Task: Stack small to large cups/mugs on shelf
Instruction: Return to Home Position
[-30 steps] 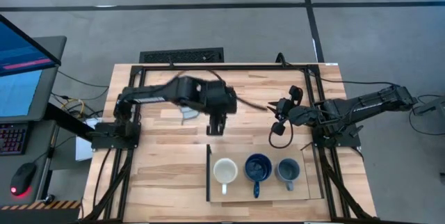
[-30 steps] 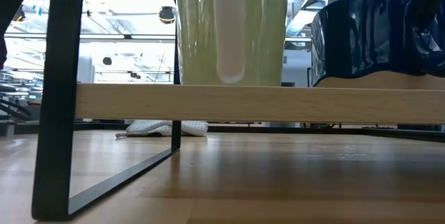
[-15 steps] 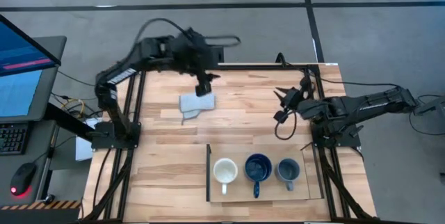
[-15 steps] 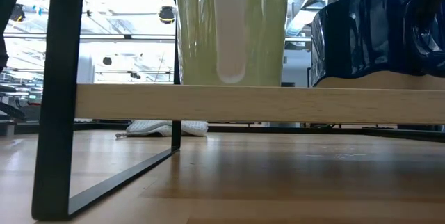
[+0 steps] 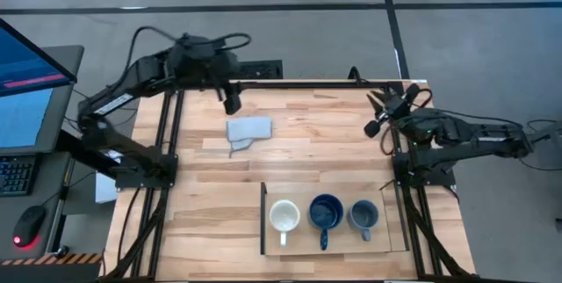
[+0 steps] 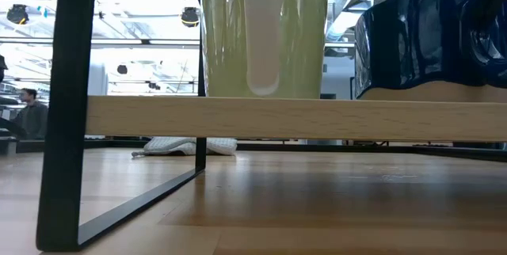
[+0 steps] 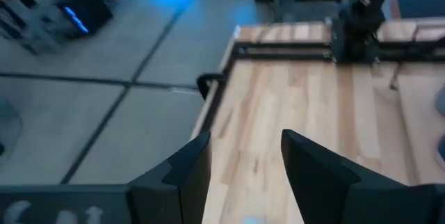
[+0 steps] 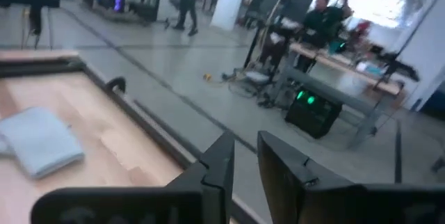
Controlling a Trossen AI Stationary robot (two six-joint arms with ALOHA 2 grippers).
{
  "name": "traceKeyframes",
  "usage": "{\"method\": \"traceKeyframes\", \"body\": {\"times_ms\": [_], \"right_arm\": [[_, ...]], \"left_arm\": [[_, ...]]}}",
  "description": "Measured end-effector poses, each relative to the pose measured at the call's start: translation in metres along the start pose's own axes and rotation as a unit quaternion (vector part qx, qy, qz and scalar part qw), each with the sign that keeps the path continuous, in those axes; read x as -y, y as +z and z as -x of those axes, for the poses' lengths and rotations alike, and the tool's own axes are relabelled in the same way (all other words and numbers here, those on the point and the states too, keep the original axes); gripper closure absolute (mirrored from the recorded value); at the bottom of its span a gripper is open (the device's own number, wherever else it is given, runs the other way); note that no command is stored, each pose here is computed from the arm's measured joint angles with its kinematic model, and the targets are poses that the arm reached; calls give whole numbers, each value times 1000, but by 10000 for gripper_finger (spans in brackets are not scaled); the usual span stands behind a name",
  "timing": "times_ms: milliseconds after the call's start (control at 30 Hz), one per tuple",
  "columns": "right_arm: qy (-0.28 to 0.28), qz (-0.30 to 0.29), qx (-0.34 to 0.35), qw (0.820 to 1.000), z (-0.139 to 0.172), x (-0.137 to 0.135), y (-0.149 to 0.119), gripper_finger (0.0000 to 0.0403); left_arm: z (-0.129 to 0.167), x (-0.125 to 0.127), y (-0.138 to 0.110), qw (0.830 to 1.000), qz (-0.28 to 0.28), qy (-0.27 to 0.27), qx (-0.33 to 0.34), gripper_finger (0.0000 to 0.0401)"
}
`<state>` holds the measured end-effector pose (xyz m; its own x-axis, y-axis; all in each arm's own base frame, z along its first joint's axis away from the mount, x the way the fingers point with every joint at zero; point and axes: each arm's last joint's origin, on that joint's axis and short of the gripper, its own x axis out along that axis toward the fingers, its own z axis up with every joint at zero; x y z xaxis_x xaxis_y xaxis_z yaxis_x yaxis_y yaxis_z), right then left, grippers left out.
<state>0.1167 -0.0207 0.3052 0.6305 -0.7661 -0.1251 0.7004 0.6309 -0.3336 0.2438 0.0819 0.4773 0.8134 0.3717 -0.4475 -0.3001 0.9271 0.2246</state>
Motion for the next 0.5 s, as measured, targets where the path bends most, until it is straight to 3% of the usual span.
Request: {"method": "traceKeyframes", "body": {"times_ms": [300, 500], "right_arm": [[31, 1, 116, 993, 7, 13, -17, 317], [-13, -9, 123, 992, 6, 23, -24, 317]], "left_arm": [[26, -5, -76, 996, 15, 59, 66, 234], [28, -5, -127, 987, 25, 105, 120, 234]]}}
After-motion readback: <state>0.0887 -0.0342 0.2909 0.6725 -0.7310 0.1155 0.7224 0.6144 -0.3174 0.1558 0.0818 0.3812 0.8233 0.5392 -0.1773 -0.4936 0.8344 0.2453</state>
